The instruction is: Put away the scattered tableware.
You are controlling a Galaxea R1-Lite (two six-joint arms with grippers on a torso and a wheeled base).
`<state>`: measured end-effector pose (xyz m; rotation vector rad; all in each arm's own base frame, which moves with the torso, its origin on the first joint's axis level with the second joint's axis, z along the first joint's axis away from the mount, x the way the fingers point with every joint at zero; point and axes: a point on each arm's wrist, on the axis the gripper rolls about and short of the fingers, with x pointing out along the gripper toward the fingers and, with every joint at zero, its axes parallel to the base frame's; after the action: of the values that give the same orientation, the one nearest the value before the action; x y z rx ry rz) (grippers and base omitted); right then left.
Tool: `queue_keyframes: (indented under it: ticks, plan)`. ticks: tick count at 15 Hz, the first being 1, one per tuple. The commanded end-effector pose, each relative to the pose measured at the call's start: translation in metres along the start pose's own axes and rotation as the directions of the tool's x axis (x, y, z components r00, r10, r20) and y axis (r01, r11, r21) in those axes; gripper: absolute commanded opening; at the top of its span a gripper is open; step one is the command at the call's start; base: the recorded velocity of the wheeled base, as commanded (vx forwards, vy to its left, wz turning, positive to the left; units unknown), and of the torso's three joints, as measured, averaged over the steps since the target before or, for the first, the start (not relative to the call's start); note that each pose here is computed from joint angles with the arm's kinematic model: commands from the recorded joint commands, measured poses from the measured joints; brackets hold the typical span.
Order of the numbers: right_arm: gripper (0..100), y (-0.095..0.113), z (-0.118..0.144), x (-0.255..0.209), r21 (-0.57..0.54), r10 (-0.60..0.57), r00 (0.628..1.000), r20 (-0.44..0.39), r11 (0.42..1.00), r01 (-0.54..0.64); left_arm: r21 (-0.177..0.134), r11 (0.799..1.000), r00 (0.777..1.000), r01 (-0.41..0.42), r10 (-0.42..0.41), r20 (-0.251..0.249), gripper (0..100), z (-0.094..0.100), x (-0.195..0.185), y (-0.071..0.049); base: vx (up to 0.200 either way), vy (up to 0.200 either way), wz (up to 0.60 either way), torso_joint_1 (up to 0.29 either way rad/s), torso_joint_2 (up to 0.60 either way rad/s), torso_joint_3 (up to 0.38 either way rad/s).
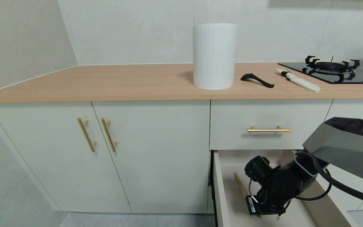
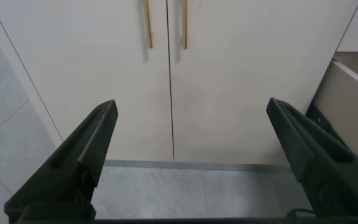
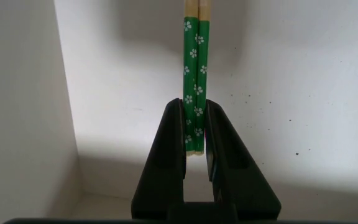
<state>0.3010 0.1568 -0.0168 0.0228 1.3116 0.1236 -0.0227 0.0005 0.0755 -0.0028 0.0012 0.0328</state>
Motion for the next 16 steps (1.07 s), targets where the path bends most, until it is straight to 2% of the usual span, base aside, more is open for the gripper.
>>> queue_keyframes:
  ticks: [1, 2, 11, 12, 14, 15, 16]
  plan:
    - [0, 0.0, -0.001, 0.001, -0.002, -0.001, 1.0, -0.002, 1.0, 0.001, 0.0, 1.0, 1.0, -0.001, 0.001, 0.0, 100, 0.0, 0.0, 0.0, 0.0, 0.0, 0.0, 0.0, 0.0, 0.0]
    - [100, 0.0, -0.001, 0.001, -0.002, -0.001, 1.0, -0.002, 1.0, 0.001, 0.0, 1.0, 1.0, 0.001, -0.001, 0.0, 100, 0.0, 0.0, 0.0, 0.0, 0.0, 0.0, 0.0, 0.0, 0.0]
    - [100, -0.002, -0.003, -0.005, 0.001, 0.0, 1.0, -0.003, 1.0, 0.0, 0.0, 1.0, 1.0, -0.001, 0.001, 0.0, 100, 0.0, 0.0, 0.0, 0.0, 0.0, 0.0, 0.0, 0.0, 0.0]
    - [100, -0.003, -0.004, -0.018, 0.008, 0.008, 1.0, 0.021, 1.0, -0.008, 0.0, 1.0, 1.0, 0.001, -0.001, 0.0, 100, 0.0, 0.0, 0.0, 0.0, 0.0, 0.0, 0.0, 0.0, 0.0]
    - [100, -0.017, -0.003, -0.075, 0.038, 0.048, 0.988, 0.147, 0.998, -0.054, 0.0, 1.0, 1.0, 0.001, -0.001, 0.0, 100, 0.0, 0.0, 0.0, 0.0, 0.0, 0.0, 0.0, 0.0, 0.0]
    - [100, -0.027, -0.011, -0.111, 0.042, 0.065, 0.975, 0.214, 0.996, -0.075, 0.0, 1.0, 1.0, 0.001, -0.001, 0.0, 100, 0.0, 0.0, 0.0, 0.0, 0.0, 0.0, 0.0, 0.0, 0.0]
    - [100, -0.033, -0.015, -0.134, 0.039, 0.068, 0.965, 0.252, 0.996, -0.081, 0.0, 1.0, 1.0, -0.001, 0.001, 0.0, 100, 0.0, 0.0, 0.0, 0.0, 0.0, 0.0, 0.0, 0.0, 0.0]
